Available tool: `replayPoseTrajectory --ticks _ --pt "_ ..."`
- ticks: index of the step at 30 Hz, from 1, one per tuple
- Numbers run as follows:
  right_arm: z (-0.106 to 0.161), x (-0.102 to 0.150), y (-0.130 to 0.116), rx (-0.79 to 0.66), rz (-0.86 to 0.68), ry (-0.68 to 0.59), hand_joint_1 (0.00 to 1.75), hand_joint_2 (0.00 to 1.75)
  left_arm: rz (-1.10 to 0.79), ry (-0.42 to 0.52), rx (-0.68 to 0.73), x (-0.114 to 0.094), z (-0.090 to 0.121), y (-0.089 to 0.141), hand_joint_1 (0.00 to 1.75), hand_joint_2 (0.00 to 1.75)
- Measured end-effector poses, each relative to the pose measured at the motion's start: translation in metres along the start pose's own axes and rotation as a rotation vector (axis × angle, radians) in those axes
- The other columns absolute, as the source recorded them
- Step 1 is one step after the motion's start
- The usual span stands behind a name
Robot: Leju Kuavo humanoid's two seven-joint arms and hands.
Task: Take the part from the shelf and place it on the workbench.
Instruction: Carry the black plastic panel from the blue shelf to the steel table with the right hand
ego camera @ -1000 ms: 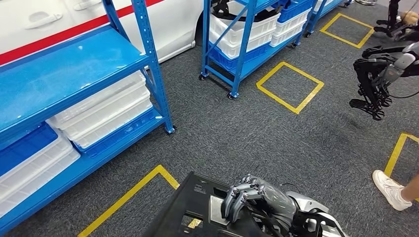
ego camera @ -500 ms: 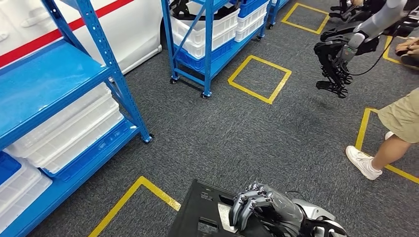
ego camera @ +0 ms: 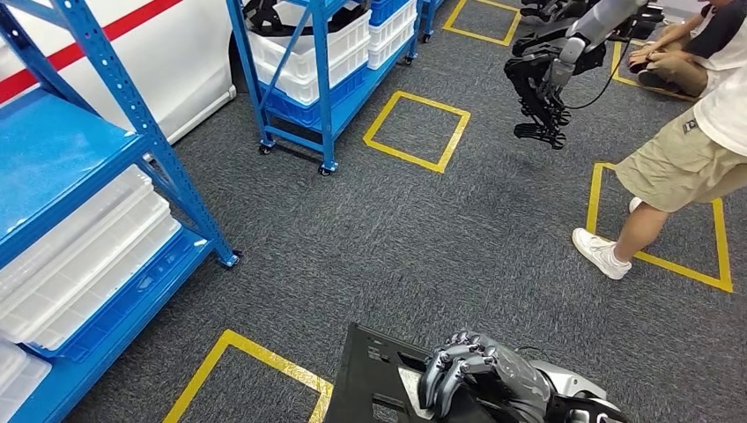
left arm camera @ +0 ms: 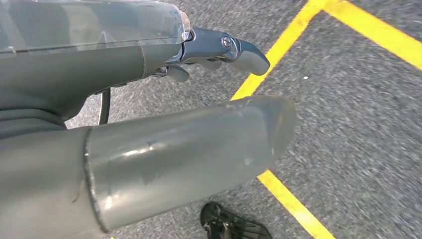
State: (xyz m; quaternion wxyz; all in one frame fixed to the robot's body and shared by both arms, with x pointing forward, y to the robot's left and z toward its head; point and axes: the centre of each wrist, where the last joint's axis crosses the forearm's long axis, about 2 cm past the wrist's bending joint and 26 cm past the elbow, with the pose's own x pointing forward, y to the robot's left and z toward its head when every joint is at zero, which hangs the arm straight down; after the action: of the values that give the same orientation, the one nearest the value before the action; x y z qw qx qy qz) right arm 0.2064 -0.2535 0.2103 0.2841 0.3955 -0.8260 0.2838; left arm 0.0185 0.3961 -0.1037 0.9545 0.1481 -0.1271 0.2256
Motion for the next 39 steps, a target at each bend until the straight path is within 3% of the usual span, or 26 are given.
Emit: replayPoseTrajectory --ticks 22,31,39 --pt "-0.007 0.003 -0.008 0.025 0.002 0.022 1.69 1.75 0.023 0.002 -0.042 -0.003 0.002 -0.013 0.0 0.0" --pt "-0.017 0.001 -0.02 0.043 -0.004 0.002 1.69 1.75 -0.043 0.144 -0.068 -0.005 0.003 -0.02 0.0 0.0" --pt "-0.021 0.001 -0.024 0.049 -0.001 -0.006 1.69 1.75 -0.071 0.158 -0.07 -0.006 0.004 -0.023 0.0 0.0"
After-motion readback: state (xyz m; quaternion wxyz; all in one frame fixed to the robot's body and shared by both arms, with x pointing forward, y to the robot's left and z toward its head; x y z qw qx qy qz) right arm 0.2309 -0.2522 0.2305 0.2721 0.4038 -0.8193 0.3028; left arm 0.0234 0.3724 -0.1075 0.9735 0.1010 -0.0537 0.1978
